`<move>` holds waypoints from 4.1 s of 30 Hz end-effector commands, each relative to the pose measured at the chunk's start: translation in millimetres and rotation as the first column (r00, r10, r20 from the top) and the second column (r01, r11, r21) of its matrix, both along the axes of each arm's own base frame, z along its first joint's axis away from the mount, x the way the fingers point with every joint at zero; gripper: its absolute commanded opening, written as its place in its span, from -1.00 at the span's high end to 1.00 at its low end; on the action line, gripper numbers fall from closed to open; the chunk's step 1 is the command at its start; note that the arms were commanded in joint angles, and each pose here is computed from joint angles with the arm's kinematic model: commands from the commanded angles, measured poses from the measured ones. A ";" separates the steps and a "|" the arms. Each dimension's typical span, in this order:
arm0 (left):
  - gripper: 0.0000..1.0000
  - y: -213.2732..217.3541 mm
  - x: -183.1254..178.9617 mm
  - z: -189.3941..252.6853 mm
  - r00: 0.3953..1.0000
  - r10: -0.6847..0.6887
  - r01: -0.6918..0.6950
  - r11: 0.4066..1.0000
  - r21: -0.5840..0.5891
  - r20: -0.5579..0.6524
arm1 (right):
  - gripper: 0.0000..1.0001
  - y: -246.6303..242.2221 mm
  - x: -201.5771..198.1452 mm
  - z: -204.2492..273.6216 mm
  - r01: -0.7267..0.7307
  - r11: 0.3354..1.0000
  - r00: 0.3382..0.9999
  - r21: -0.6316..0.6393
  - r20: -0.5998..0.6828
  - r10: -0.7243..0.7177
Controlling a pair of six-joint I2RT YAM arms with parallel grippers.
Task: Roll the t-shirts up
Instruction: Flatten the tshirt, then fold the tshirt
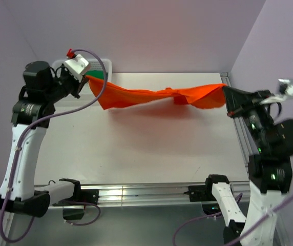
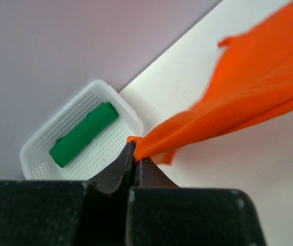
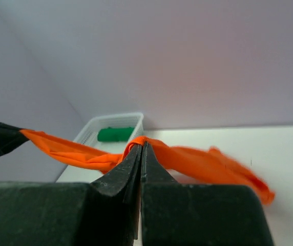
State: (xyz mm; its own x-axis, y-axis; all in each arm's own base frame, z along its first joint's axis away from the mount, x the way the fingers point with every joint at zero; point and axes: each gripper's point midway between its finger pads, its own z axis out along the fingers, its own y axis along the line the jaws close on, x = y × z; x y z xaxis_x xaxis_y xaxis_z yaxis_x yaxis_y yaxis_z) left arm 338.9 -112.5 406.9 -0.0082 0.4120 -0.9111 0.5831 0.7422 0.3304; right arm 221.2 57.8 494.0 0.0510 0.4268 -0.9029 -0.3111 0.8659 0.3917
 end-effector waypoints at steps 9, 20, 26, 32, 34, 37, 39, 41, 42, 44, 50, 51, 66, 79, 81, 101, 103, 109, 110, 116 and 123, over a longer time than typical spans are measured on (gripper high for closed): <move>0.99 -2.5 -91.7 121.1 0.974 -0.082 0.105 0.990 -0.097 0.213 | 1.00 10.1 -104.5 74.8 0.017 0.998 0.984 -0.061 0.181 -0.006; 0.99 -27.4 -33.4 82.0 0.986 -0.147 0.157 0.977 -0.144 0.081 | 1.00 -12.5 -25.2 78.3 0.093 0.995 0.993 -0.031 0.071 -0.090; 0.99 -34.6 49.3 37.8 0.994 -0.112 0.112 0.988 -0.104 0.006 | 1.00 -14.6 68.7 55.2 0.042 0.999 0.998 0.019 -0.040 -0.042; 0.99 -54.3 140.9 32.8 0.992 -0.121 0.116 0.984 -0.132 -0.030 | 1.00 -19.7 138.1 109.3 0.025 0.999 0.999 0.029 0.037 -0.026; 0.99 -55.2 148.4 75.8 0.991 -0.107 0.118 0.981 -0.155 0.078 | 1.00 -15.4 154.2 139.8 -0.016 0.999 0.995 0.042 0.098 0.012; 0.99 -57.5 164.8 87.5 0.982 -0.095 0.123 0.977 -0.172 0.162 | 1.00 -7.7 161.7 164.3 -0.077 0.996 0.981 0.040 0.179 0.069; 0.99 -56.4 157.6 72.7 0.984 -0.097 0.123 0.978 -0.170 0.152 | 1.00 -4.2 162.2 157.7 -0.098 0.995 0.978 0.019 0.186 0.093; 0.99 -53.4 149.5 68.6 0.979 -0.090 0.120 0.979 -0.165 0.182 | 1.00 -4.8 159.6 152.6 -0.093 0.996 0.971 -0.004 0.219 0.092; 0.99 -52.1 147.9 64.0 0.978 -0.091 0.120 0.982 -0.148 0.187 | 1.00 -6.2 160.7 127.1 -0.088 0.996 0.982 0.010 0.170 0.085; 0.99 -49.6 142.4 47.3 0.982 -0.089 0.112 0.985 -0.133 0.167 | 1.00 -8.4 158.6 110.9 -0.093 0.996 0.982 0.005 0.166 0.091; 0.99 -56.9 96.3 -14.1 0.975 -0.219 0.221 0.974 -0.058 0.045 | 1.00 -12.5 139.7 -7.7 -0.065 0.997 0.998 0.052 -0.015 0.066; 0.99 -62.1 86.4 -30.6 0.967 -0.255 0.256 0.966 -0.026 0.022 | 1.00 -11.0 132.2 -52.7 -0.060 0.996 0.993 0.072 -0.094 0.067; 0.99 -69.5 -81.2 -260.5 0.723 -0.437 0.554 0.829 0.072 -0.535 | 1.00 -33.9 42.2 -331.0 0.190 0.981 0.759 -0.028 -0.629 -0.165; 0.99 -51.3 -153.5 -340.6 0.602 -0.346 0.637 0.752 0.171 -0.720 | 1.00 -40.2 21.1 -370.0 0.352 0.936 0.611 -0.007 -0.756 -0.235; 0.99 -45.7 -155.4 -345.9 0.620 -0.322 0.619 0.762 0.193 -0.716 | 1.00 -47.2 16.7 -372.7 0.415 0.910 0.583 -0.011 -0.765 -0.275; 0.99 -35.0 -171.5 -363.6 0.616 -0.263 0.601 0.766 0.228 -0.742 | 1.00 -87.6 36.5 -330.8 0.519 0.838 0.562 -0.167 -0.671 -0.483; 0.99 -38.2 -167.0 -360.7 0.623 -0.266 0.596 0.771 0.226 -0.736 | 1.00 -84.1 42.6 -329.5 0.496 0.852 0.571 -0.168 -0.675 -0.466; 0.99 -45.5 -155.0 -356.7 0.632 -0.264 0.585 0.779 0.225 -0.729 | 1.00 -81.8 54.3 -326.0 0.463 0.867 0.584 -0.185 -0.672 -0.455; 0.99 -45.8 -154.3 -356.8 0.631 -0.265 0.587 0.777 0.225 -0.729 | 1.00 -82.2 55.7 -324.1 0.459 0.868 0.588 -0.190 -0.668 -0.457; 0.99 -46.2 -149.3 -360.4 0.616 -0.251 0.601 0.763 0.238 -0.747 | 1.00 -80.7 71.3 -315.1 0.416 0.882 0.607 -0.220 -0.656 -0.449; 0.99 -46.6 -141.0 -365.2 0.610 -0.238 0.611 0.749 0.257 -0.755 | 1.00 -76.5 94.8 -317.1 0.352 0.901 0.592 -0.255 -0.684 -0.425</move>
State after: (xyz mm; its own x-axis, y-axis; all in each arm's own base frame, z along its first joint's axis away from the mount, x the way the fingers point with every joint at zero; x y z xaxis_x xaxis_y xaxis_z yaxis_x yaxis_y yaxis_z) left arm 185.8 -153.5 34.7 -0.2492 0.8714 -0.4225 0.9682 0.2349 -0.0865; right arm 296.3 -20.6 156.8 -0.4910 0.4834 -0.7248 0.4532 0.8522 0.2614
